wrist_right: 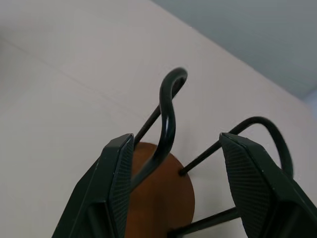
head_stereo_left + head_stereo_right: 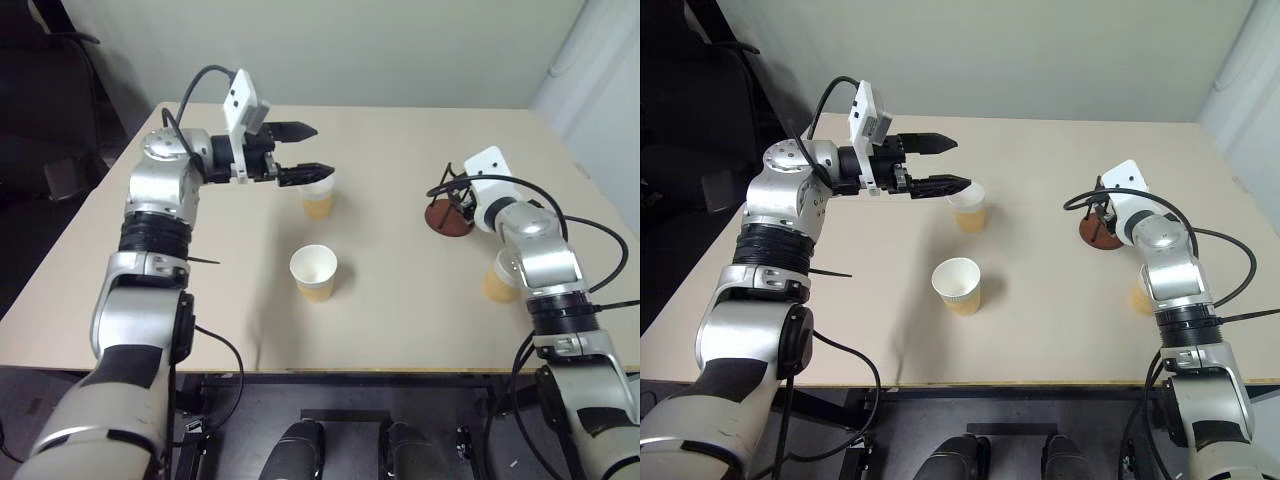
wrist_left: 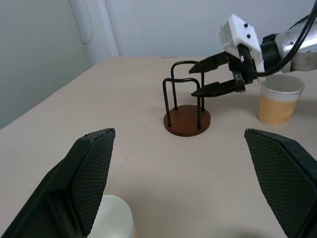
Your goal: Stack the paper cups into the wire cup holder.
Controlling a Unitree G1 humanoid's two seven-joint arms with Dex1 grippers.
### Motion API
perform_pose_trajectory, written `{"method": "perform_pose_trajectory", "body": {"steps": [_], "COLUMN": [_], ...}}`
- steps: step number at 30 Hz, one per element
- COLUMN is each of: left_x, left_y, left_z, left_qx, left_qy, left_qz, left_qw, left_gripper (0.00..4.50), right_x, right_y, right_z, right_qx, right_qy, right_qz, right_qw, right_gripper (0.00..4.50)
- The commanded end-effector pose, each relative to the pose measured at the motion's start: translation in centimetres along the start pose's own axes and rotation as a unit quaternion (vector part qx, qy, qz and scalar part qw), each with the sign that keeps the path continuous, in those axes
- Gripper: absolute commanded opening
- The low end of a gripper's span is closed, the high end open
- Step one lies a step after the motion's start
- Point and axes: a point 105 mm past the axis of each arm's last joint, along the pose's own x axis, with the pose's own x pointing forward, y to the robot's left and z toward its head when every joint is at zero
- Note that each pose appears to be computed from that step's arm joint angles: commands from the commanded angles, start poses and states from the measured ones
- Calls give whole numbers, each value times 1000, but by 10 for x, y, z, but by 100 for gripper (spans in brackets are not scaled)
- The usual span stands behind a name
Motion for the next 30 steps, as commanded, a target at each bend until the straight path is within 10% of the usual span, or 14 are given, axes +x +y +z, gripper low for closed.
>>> {"method": "perform_pose_trajectory", "body": {"steps": [1,5,13,30], "left_x": [-2,-2,-3,-4], "left_y": [3,4,4,9], "left_z": [21,21,20,20], "left_qx": [29,29,30,34], "left_qy": [-20,-20,-16,2], "left_qz": [4,6,5,-7], "left_qw": [999,999,999,999], "left_gripper": [447,447,450,450], "right_x": [0,2,1,-72], "right_y": [-6,-3,-2,30], "right_z": [21,22,27,64], "right_qx": [-14,-16,-17,11], "right_qy": [-29,-30,-35,-74], "right_qz": [-10,-5,6,270], "right_qw": [999,999,999,960], "right_gripper": [275,275,4,2]}}
